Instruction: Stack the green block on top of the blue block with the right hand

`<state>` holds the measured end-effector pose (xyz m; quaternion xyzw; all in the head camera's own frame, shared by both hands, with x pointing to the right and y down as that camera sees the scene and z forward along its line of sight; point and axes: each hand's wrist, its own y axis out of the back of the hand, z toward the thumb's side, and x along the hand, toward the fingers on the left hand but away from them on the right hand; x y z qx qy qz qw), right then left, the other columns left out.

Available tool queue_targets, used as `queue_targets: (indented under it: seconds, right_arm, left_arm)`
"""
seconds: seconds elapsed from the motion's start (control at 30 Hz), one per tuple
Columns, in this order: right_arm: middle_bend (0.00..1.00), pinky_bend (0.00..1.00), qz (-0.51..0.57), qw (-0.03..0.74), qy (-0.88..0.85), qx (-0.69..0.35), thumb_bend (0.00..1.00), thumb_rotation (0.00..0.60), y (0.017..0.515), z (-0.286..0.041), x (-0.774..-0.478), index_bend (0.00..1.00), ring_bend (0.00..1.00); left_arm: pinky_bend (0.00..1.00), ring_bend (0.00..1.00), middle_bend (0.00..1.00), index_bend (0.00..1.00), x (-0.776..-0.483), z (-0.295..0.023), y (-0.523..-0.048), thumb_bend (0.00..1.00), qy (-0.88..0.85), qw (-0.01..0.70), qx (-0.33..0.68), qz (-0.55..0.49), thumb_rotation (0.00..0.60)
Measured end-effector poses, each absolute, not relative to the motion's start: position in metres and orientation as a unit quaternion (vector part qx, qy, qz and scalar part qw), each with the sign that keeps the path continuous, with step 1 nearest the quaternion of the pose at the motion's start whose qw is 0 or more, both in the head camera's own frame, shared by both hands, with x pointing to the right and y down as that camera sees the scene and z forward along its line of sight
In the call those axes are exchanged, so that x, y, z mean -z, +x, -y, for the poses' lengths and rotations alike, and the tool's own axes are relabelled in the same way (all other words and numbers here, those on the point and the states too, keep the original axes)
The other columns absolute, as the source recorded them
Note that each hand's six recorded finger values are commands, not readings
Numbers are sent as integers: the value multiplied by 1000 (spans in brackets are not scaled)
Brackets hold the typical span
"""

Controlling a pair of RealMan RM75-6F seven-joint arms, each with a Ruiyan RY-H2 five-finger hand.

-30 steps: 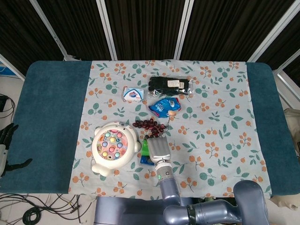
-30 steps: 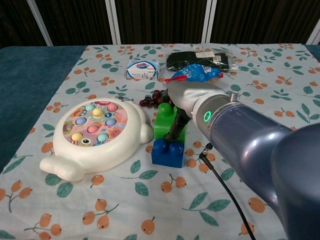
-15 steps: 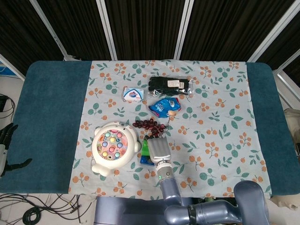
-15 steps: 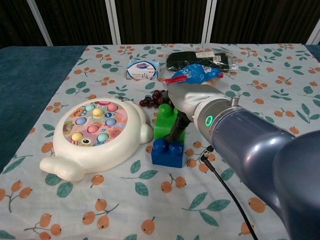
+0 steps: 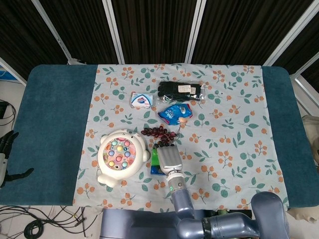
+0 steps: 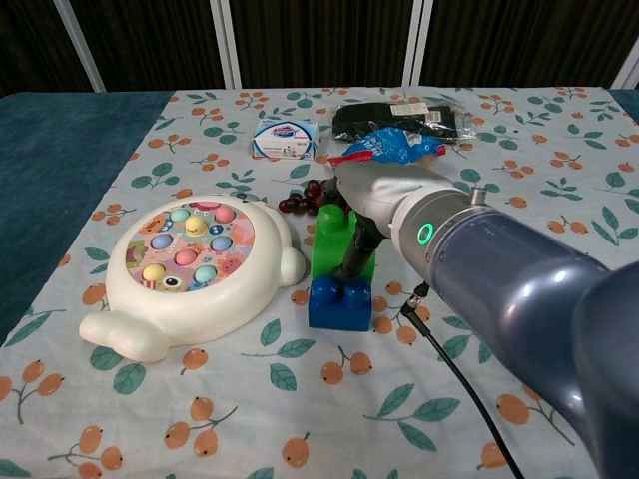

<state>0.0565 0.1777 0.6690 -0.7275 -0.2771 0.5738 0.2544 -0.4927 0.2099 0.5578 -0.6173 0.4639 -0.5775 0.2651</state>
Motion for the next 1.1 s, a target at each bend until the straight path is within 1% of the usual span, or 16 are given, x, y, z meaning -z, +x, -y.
queue_targets:
  seconds: [0.13, 0.2, 0.43, 0.63, 0.77, 0.9, 1.0, 1.1]
  right_arm:
    - [42, 229, 280, 258, -726, -573, 254, 600, 59, -175, -667, 33, 59]
    - [19, 227, 279, 260, -724, -574, 242, 600, 61, -175, -666, 6, 39]
    - [0, 227, 280, 262, -722, -576, 233, 600, 70, -174, -659, 0, 33]
    - [0, 226, 292, 285, -708, -576, 230, 600, 95, -164, -645, 0, 33]
    - [0, 226, 311, 311, -688, -577, 166, 600, 135, -152, -631, 0, 32]
    - [0, 226, 336, 329, -670, -575, 104, 600, 180, -145, -617, 0, 9]
    - [0, 214, 354, 338, -659, -571, 84, 600, 217, -146, -606, 0, 0]
    - [0, 206, 366, 344, -648, -573, 78, 600, 256, -154, -597, 0, 0]
  left_arm:
    - [0, 0, 0, 0, -558, -210, -493, 0, -616, 266, 578, -465, 600]
    - [0, 0, 0, 0, -558, -210, -493, 0, -616, 266, 577, -465, 600]
    - [0, 0, 0, 0, -558, -210, -493, 0, -616, 268, 578, -463, 600]
    - [0, 0, 0, 0, -557, -210, -493, 0, -615, 271, 579, -462, 600]
    - [0, 0, 0, 0, -557, -210, -493, 0, -614, 276, 578, -460, 600]
    - [0, 0, 0, 0, -557, -211, -493, 0, -612, 284, 580, -456, 600]
    - [0, 0, 0, 0, -557, -212, -492, 0, -609, 291, 583, -452, 600]
    - [0, 0, 0, 0, -557, -213, -492, 0, -606, 298, 586, -448, 600]
